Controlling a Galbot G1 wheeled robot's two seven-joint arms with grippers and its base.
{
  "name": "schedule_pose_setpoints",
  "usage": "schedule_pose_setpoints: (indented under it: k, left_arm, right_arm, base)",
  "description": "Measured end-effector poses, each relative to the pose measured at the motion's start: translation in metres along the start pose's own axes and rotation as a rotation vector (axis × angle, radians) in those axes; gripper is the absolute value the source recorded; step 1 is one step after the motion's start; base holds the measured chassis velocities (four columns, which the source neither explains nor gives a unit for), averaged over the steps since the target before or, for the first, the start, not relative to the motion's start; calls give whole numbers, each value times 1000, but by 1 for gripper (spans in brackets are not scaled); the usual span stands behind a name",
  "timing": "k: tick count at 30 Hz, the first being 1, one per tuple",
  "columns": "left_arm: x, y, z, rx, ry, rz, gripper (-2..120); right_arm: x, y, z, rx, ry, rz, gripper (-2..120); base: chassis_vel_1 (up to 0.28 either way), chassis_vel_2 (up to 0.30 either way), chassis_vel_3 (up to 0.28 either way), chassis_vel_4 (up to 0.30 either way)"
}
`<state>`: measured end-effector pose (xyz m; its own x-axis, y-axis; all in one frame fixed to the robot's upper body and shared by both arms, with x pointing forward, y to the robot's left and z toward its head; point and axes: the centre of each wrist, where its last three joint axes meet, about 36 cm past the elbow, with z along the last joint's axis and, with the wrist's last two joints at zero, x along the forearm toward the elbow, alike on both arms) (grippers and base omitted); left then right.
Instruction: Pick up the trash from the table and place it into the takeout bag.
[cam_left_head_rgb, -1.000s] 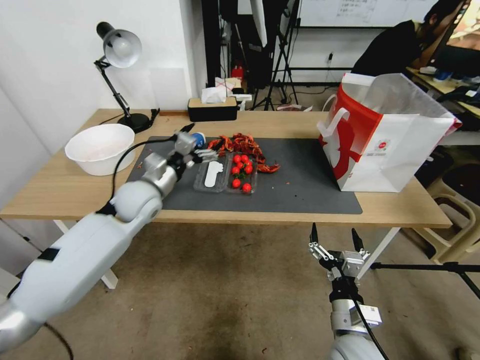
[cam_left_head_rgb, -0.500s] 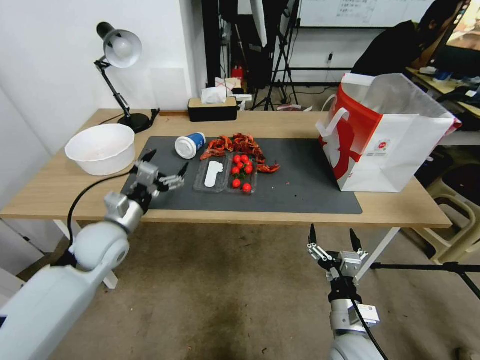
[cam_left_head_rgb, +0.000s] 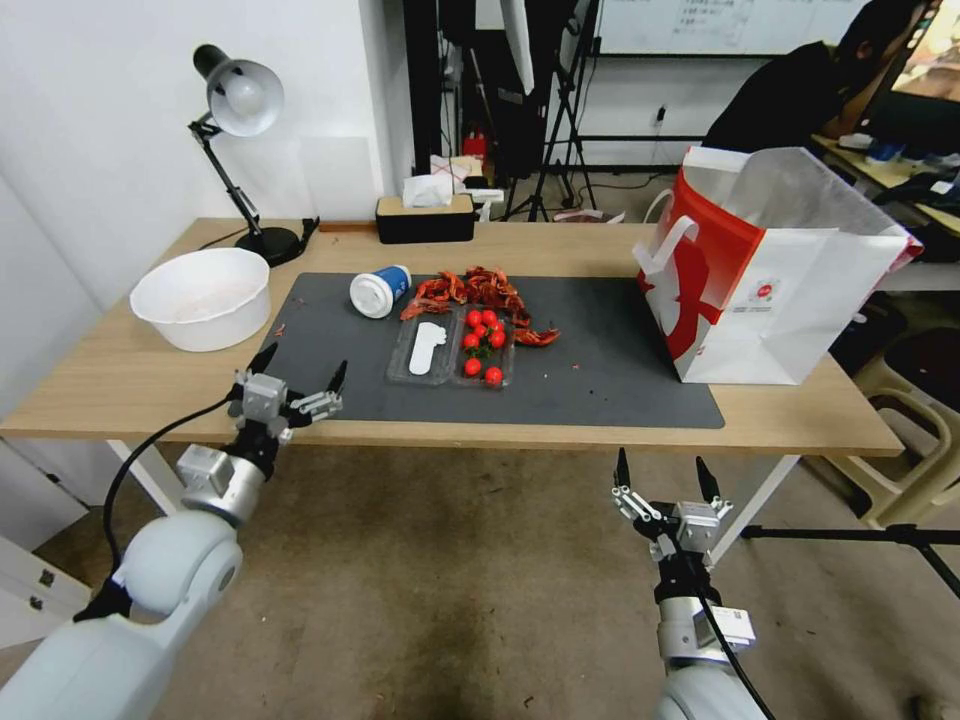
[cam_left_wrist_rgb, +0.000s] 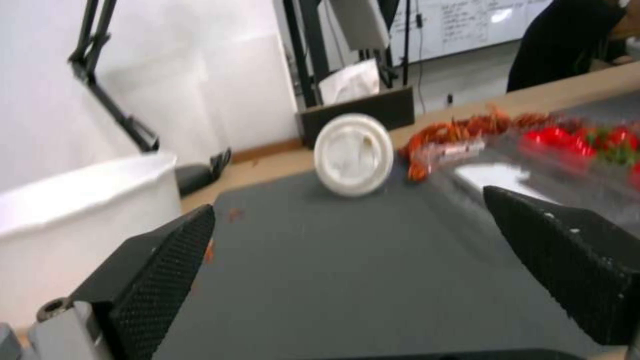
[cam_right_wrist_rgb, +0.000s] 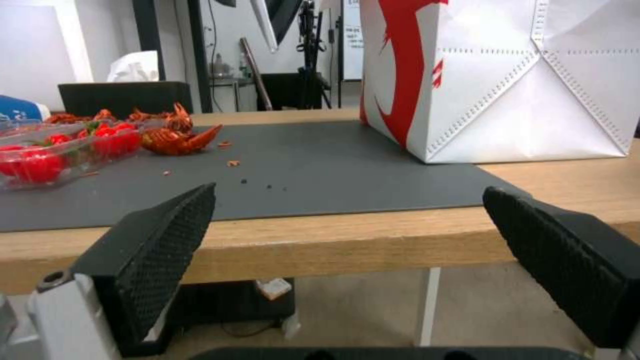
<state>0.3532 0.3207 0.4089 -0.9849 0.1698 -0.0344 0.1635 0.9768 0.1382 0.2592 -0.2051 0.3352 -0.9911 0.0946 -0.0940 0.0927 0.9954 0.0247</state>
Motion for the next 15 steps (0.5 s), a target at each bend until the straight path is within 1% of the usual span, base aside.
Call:
schedule_pose_setpoints:
  k: [1,5,8,12,15]
  left_arm:
    - [8,-2,6,6,12,-11,100]
    - [16,-3,12,10,20,-24,100]
    - [33,-2,24,18,39,-58,100]
    - [39,-1,28,21,39,-73,100]
    - [50,0,34,22,37,-89,100]
  right_arm:
    - [0,0,0,0,0,0,100]
    - [0,0,0,0,0,1,100]
    - [0,0,0,-1,0,5,100]
    - [1,0,0,-1,1,8,100]
    - [1,0,0,-2,2,10,100]
  base:
    - [0,0,0,0]
    - [0,0,0,0]
    - [0,0,0,0]
    - [0,0,0,0]
    - [0,0,0,0]
